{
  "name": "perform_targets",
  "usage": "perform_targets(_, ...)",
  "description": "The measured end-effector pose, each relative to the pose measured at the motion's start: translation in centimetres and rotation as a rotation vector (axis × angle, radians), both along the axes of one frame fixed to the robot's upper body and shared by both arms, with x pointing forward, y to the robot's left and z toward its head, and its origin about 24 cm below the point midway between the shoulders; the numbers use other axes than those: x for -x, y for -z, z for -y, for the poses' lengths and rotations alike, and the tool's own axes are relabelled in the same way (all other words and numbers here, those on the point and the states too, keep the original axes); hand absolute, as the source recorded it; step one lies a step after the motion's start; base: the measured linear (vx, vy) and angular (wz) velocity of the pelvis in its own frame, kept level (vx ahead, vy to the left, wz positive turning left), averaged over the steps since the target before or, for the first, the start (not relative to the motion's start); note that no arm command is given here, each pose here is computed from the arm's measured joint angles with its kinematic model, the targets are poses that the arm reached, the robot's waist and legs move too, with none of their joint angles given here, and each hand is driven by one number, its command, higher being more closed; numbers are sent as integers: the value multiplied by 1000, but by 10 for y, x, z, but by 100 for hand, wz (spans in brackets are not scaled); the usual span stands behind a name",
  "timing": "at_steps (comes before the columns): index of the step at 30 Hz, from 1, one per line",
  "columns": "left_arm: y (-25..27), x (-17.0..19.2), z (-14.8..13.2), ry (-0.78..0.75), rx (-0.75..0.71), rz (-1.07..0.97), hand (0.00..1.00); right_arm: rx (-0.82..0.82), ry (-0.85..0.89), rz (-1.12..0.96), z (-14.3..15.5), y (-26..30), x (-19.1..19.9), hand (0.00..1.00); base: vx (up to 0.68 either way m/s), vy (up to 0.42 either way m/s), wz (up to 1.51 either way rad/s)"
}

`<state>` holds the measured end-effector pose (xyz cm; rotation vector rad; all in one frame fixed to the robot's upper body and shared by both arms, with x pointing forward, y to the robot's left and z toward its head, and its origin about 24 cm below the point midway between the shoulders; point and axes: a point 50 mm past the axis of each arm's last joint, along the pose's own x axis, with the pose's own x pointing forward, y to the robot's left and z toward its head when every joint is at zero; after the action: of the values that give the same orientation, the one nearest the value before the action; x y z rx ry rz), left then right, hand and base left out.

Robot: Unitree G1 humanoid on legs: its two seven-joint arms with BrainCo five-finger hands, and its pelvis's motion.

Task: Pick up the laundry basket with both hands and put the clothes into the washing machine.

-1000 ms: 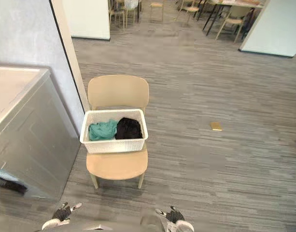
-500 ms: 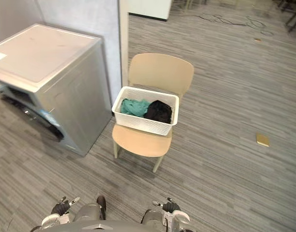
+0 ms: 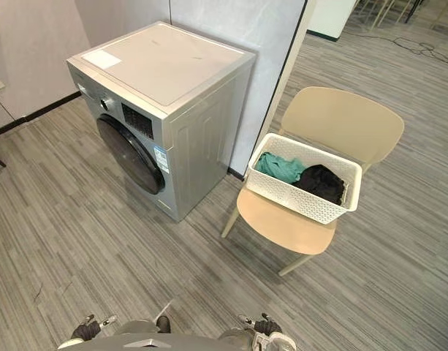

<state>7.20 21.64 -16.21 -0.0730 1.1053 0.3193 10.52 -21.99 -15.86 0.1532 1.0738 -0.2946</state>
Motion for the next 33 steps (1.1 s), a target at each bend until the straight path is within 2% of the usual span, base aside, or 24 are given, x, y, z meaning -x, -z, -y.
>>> perform_targets(4,2,6,3,24,0,-21,0,38,-69,97,-1,-10,-25,0,-67,95,-12)
perform_targets(8,2,15,-2,10,-10,-41,0,-11,-168,141,-30,-11,-36,0,34,-21,-4)
perform_targets(10,2,16,-1,-14,-4,-39,0,-14,-175,155,-31,-13,-42,0,113,-95,15)
perform_targets(16,2,9,1,-120,15,-6,0,-31,-137,128,-31,-9,-32,0,220,-183,43)
perform_targets(19,3,5,13,-153,49,17,0,-12,-136,117,-24,-9,-29,0,281,-197,39)
perform_targets(27,-1,-21,35,-133,100,96,0,3,-148,109,-21,-10,-32,0,222,-75,40)
perform_targets(33,1,-17,34,-139,98,77,0,-5,-141,101,-21,-9,-28,0,120,51,-21)
